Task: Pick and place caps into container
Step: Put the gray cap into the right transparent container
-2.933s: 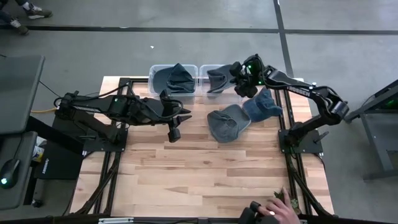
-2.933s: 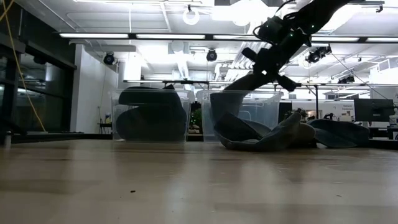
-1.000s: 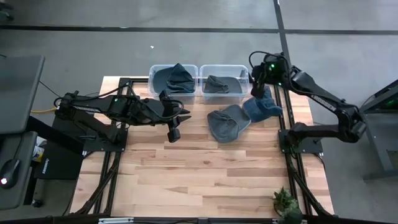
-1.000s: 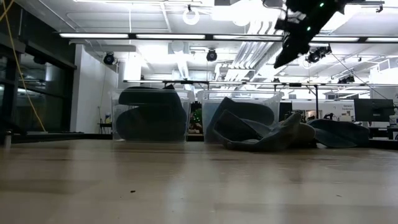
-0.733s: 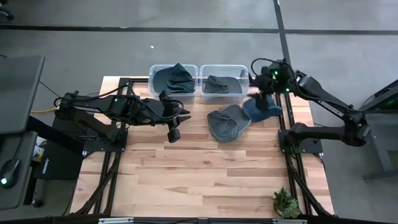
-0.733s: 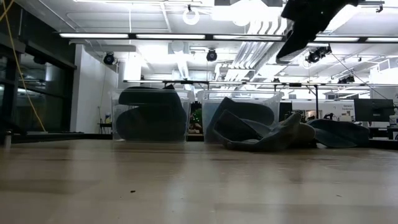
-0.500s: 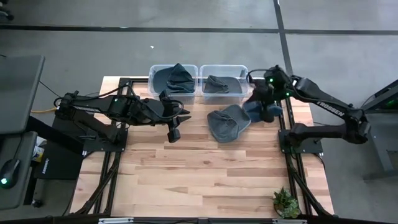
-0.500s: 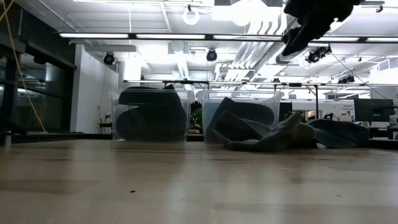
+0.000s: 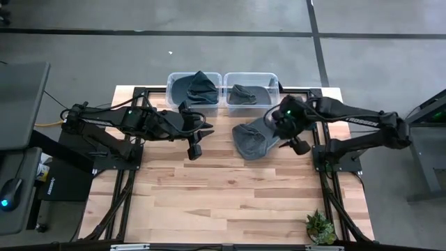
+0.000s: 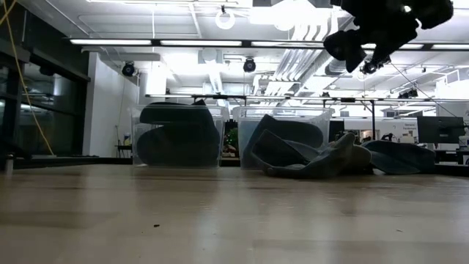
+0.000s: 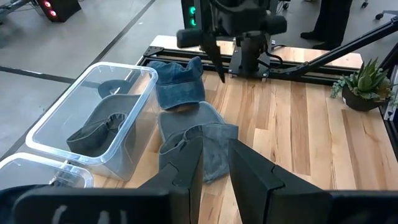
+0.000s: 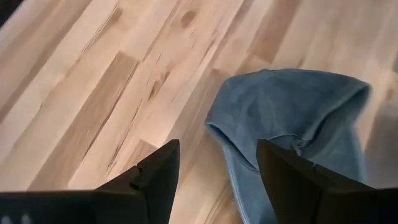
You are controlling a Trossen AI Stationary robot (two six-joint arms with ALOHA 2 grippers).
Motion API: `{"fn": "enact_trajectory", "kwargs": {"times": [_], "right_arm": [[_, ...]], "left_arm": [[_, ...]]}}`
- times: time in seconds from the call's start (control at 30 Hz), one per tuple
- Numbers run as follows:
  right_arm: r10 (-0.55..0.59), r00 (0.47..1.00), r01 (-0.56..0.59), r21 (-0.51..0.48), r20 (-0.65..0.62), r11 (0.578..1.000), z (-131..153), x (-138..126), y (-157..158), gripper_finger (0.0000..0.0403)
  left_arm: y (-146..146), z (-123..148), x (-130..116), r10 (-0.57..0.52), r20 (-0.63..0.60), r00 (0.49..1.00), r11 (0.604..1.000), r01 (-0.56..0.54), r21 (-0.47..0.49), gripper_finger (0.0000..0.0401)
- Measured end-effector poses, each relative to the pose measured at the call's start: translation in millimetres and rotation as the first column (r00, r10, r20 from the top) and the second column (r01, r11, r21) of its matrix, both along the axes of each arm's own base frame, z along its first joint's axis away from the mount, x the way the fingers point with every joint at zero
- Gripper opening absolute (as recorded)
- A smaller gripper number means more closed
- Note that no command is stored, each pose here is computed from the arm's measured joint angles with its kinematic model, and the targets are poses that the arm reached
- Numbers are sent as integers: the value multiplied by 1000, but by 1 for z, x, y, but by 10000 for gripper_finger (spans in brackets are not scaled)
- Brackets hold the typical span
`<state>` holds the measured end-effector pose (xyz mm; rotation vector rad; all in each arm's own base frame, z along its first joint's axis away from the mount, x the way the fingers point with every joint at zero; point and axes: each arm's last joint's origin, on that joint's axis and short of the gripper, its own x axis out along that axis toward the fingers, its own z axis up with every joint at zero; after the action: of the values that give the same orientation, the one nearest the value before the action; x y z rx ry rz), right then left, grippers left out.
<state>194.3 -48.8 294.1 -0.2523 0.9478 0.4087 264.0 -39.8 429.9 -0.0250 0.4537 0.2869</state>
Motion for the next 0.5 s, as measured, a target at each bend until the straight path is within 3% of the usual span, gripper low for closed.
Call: {"fn": "enact_trajectory", "kwargs": {"times": [0.3,0.5], "right_arm": [[133,981,-146,-86,-139,986,-23,25,26,208],[224,945,-277,-217,-240,936,-39,38,42,208]], "left_arm": [[0,0,0,-1,0,1000,1000,1,-1,74],[-1,-1,0,-23,-14,1000,1000,23,-10,74]]}}
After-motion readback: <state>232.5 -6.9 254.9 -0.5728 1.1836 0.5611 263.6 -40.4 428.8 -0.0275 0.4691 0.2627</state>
